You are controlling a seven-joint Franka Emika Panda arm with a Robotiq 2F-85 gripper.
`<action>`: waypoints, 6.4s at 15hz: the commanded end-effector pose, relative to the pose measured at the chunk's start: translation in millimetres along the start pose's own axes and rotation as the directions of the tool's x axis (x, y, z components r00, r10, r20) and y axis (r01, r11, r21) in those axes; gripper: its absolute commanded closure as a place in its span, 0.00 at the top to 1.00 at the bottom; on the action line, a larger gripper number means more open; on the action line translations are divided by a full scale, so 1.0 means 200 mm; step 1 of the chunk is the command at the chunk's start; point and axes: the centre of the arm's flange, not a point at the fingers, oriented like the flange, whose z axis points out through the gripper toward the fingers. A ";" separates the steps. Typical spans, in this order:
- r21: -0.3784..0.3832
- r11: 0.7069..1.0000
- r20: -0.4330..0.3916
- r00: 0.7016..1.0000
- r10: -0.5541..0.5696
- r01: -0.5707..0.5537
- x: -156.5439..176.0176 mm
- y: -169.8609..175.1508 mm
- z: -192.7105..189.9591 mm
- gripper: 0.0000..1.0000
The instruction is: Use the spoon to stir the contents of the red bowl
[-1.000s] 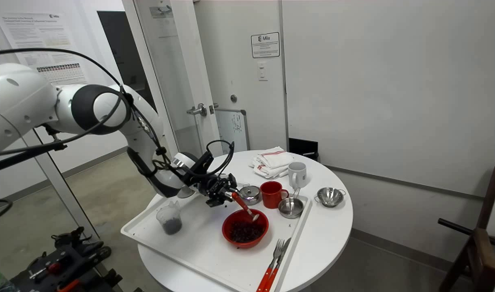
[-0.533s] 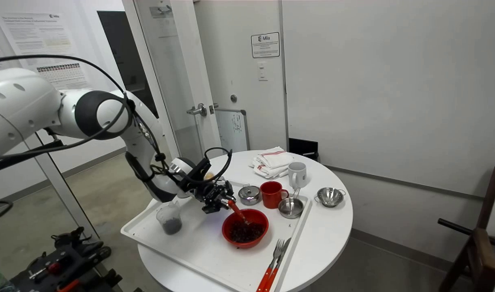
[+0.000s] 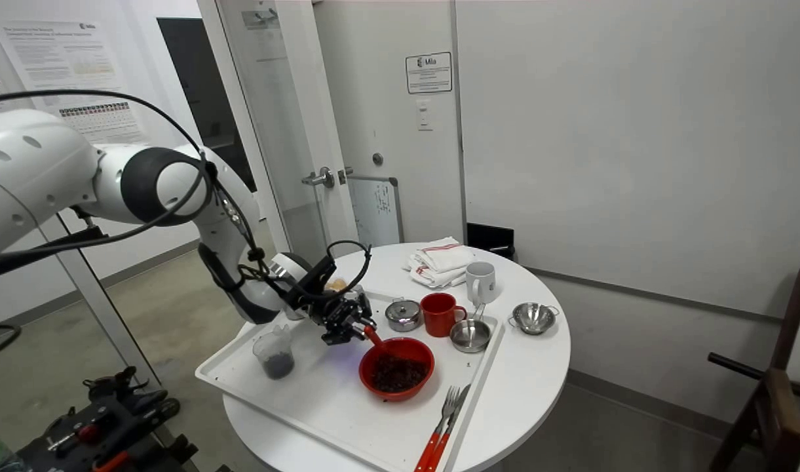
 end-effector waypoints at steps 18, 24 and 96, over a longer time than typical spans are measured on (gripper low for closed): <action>0.129 0.991 0.029 0.999 -0.045 0.040 0.10 0.01 0.29 0.05; 0.130 0.990 0.103 0.993 -0.058 0.044 0.09 0.00 0.39 0.05; 0.192 0.964 0.061 0.983 0.176 -0.184 -0.31 0.34 0.28 0.05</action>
